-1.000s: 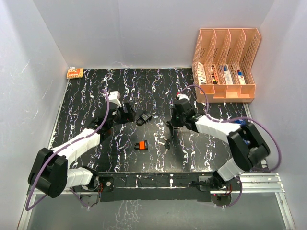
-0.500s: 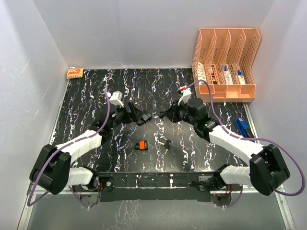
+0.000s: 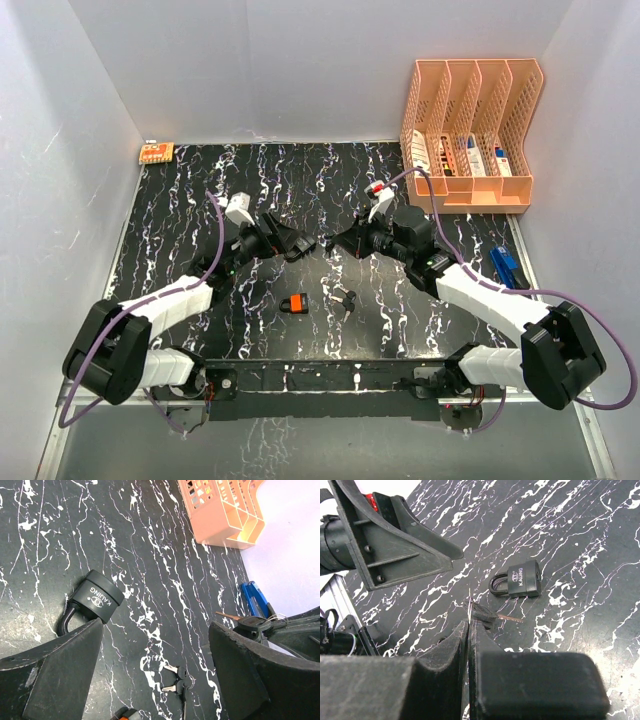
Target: Unlock with the key
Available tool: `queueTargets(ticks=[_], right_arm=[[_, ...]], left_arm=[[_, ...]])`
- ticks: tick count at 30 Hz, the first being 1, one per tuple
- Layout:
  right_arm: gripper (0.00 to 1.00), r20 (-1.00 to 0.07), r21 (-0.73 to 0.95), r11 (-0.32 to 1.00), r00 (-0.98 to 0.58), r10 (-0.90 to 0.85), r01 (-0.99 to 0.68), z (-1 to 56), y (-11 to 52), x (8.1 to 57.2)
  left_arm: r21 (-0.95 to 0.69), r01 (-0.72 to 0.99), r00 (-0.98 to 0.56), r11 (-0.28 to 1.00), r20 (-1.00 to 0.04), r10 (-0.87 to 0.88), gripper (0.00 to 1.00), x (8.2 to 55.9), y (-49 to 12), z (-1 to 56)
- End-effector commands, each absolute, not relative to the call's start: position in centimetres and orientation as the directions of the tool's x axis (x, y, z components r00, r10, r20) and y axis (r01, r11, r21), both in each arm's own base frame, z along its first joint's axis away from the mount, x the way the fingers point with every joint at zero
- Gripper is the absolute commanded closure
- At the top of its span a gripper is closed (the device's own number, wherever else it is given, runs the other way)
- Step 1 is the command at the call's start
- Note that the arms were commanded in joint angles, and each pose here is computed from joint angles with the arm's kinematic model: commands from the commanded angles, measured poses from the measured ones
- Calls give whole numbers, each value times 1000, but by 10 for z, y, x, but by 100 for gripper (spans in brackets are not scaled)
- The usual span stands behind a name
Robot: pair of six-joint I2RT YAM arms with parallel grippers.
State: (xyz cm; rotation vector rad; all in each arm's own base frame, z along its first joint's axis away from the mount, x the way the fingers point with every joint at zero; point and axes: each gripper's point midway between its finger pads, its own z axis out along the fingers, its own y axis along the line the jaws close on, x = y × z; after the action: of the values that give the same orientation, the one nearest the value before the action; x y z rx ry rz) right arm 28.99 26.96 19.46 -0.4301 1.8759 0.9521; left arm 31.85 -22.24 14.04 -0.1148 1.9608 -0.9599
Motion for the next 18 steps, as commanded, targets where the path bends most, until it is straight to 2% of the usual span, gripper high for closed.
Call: queueTargets(ticks=[1, 7, 18], right_arm=[[100, -900, 415, 595, -408, 156, -688, 223, 273, 289], [100, -897, 428, 605, -398, 193, -672, 231, 272, 293], [100, -893, 444, 607, -379, 241, -659, 243, 270, 297]], left_arm=[[-700, 316, -570, 641, -680, -461, 15, 316, -232, 151], [-703, 342, -577, 623, -680, -451, 17, 311, -246, 150], [-760, 349, -608, 549, -629, -484, 28, 306, -265, 147]])
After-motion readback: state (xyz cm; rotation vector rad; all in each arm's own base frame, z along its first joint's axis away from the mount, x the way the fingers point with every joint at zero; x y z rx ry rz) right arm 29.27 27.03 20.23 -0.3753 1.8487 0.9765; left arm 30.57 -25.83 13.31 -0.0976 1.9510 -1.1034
